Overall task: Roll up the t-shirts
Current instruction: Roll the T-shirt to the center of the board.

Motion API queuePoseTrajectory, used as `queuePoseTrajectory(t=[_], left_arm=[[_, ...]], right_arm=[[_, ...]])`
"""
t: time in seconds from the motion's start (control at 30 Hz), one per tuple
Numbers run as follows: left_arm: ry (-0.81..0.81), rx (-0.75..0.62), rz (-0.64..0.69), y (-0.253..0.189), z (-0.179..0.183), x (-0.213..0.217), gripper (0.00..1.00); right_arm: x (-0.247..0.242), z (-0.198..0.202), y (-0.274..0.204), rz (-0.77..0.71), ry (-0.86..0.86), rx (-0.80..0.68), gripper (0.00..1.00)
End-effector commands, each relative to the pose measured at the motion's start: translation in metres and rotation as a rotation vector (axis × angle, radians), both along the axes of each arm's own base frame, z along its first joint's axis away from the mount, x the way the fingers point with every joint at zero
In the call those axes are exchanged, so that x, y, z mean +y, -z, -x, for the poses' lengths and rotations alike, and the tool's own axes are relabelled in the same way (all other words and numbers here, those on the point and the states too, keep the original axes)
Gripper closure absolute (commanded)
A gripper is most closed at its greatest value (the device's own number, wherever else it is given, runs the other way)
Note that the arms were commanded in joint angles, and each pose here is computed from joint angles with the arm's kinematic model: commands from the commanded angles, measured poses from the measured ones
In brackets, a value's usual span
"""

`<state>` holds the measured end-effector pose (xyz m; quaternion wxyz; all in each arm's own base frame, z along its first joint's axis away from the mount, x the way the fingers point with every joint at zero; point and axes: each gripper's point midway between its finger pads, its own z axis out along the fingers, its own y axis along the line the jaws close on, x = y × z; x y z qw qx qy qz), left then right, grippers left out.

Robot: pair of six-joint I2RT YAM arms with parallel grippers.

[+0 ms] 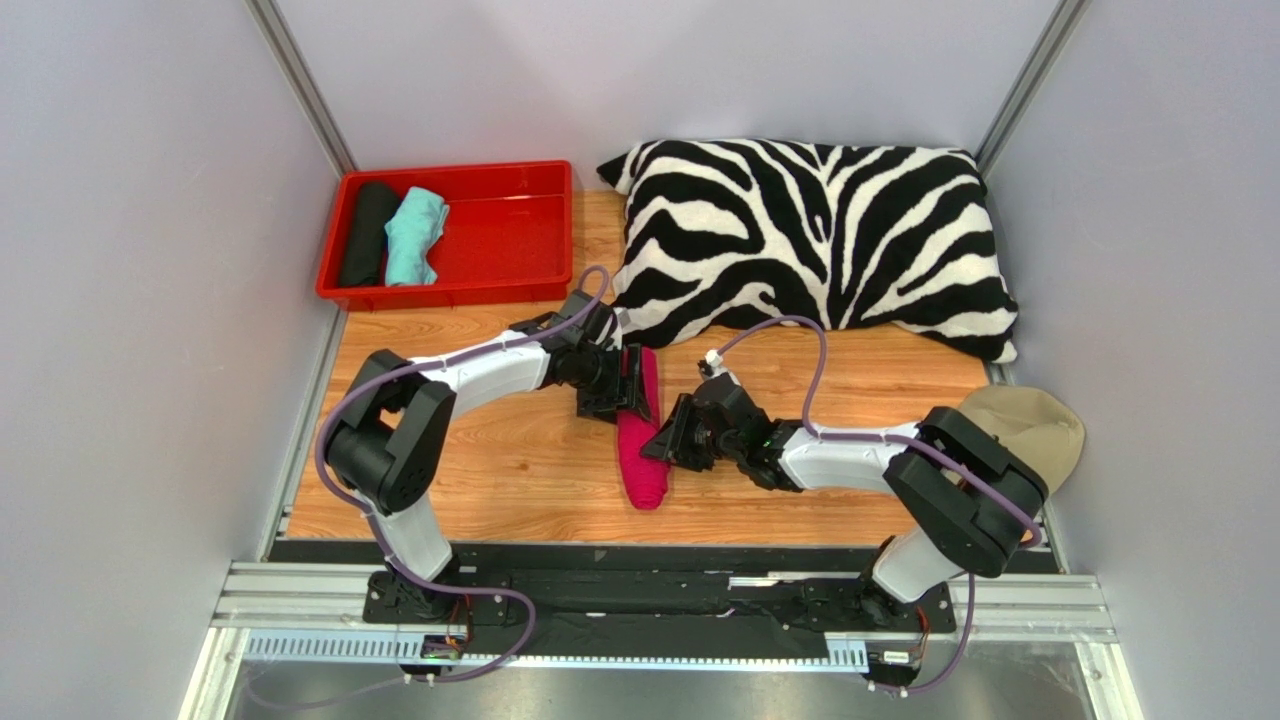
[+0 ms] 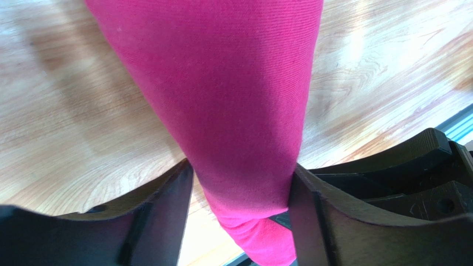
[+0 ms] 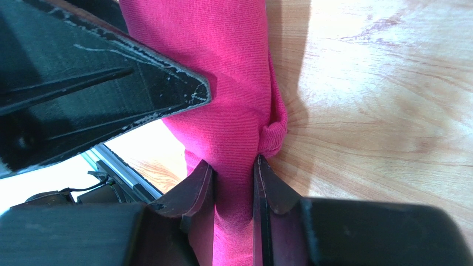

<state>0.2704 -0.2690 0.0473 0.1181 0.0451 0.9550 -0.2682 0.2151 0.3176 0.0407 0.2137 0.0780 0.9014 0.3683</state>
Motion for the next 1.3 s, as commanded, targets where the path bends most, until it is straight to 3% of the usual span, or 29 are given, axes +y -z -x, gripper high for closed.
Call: queuePoseTrajectory(t=[0.0,0.13,0.4,0.53,0.77,0.97,1.27], left_arm=[[-0.008,-0.015,-0.008,0.009,-0.01,0.002,0.34],[-0.021,0.014,-0.017,0.024,-0.011,-0.001,0.47],[-0.053,0.084,-0.134,0.058,0.003,0.005,0.59],[-0.048,0.101,-0.194,0.068,0.006,0.009,1.0],[0.012,-0.025,-0.273,0.046,-0.02,0.012,1.0],[0.039,-0.067,-0.269,0.022,-0.027,0.01,1.0],[0.007,-0.072,-0.225,0.014,-0.03,0.016,0.98]], right_arm=[[-0.028,0.018,0.039,0.155,0.008,0.106,1.0],[-0.028,0.017,0.037,0.162,0.005,0.099,1.0],[-0.024,0.013,0.031,0.167,-0.007,0.08,1.0],[-0.025,0.011,0.027,0.206,-0.011,0.055,0.96],[-0.016,0.001,-0.003,0.262,-0.025,-0.035,0.79],[-0.003,-0.013,-0.025,0.267,-0.037,-0.076,1.0],[0.001,-0.015,-0.026,0.265,-0.044,-0.071,1.0]])
